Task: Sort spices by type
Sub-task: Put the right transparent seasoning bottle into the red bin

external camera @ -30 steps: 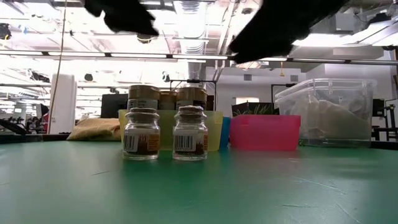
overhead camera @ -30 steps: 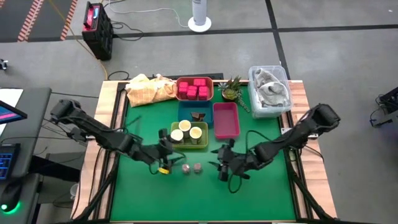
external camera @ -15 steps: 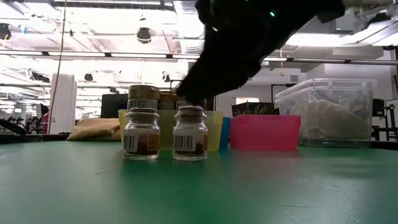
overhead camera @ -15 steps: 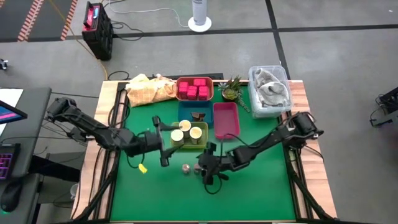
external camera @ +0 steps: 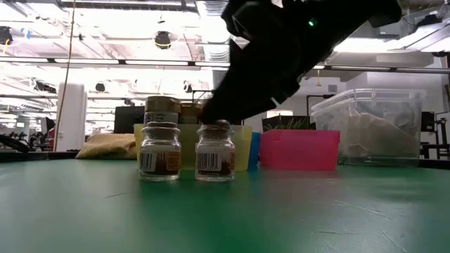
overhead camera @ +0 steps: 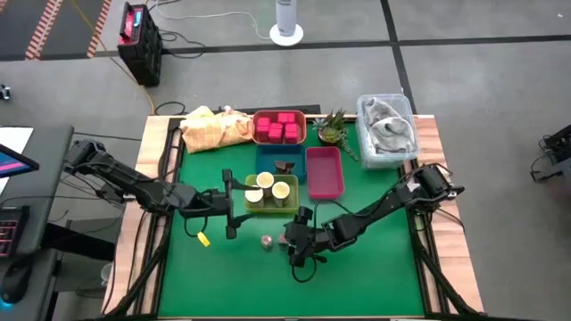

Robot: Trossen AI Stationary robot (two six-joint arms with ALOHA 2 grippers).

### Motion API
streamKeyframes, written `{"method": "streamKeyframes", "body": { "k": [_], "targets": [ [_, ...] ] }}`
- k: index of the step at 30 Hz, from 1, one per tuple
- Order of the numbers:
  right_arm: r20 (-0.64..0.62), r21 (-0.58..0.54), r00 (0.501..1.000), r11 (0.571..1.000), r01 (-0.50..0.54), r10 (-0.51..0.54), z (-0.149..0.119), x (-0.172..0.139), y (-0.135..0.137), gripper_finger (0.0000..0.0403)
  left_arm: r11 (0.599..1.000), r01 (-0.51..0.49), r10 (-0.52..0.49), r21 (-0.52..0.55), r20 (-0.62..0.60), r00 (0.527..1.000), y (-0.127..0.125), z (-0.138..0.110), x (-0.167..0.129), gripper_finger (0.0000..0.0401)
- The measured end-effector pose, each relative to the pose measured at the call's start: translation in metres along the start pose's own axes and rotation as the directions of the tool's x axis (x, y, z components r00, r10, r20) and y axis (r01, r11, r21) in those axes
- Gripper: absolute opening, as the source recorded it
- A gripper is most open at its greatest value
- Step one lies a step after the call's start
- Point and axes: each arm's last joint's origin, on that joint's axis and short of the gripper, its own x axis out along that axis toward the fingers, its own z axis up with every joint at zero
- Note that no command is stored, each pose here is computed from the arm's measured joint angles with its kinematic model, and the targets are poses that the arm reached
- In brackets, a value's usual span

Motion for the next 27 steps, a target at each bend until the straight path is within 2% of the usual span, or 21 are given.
{"method": "streamKeyframes", "body": {
  "k": [12, 17, 27],
  "targets": [
    [-0.018, -0.018, 1.0, 1.0, -0.006, 0.006, -0.009, -0.002, 0.01, 0.0306, 0.986, 0.021, -0.022, -0.168, -0.001, 1.0, -0.001, 0.003, -0.005, 0.0283],
    [-0.01, 0.006, 1.0, 1.0, 0.003, -0.003, -0.008, 0.0, 0.008, 0.0306, 0.94, 0.036, -0.04, -0.34, -0.005, 0.999, -0.004, 0.003, -0.007, 0.0283],
    [0.022, 0.009, 0.999, 0.999, 0.041, -0.041, -0.013, 0.001, 0.005, 0.0306, 0.937, 0.061, -0.069, -0.345, -0.011, 0.998, -0.01, 0.004, -0.01, 0.0283]
  ]
}}
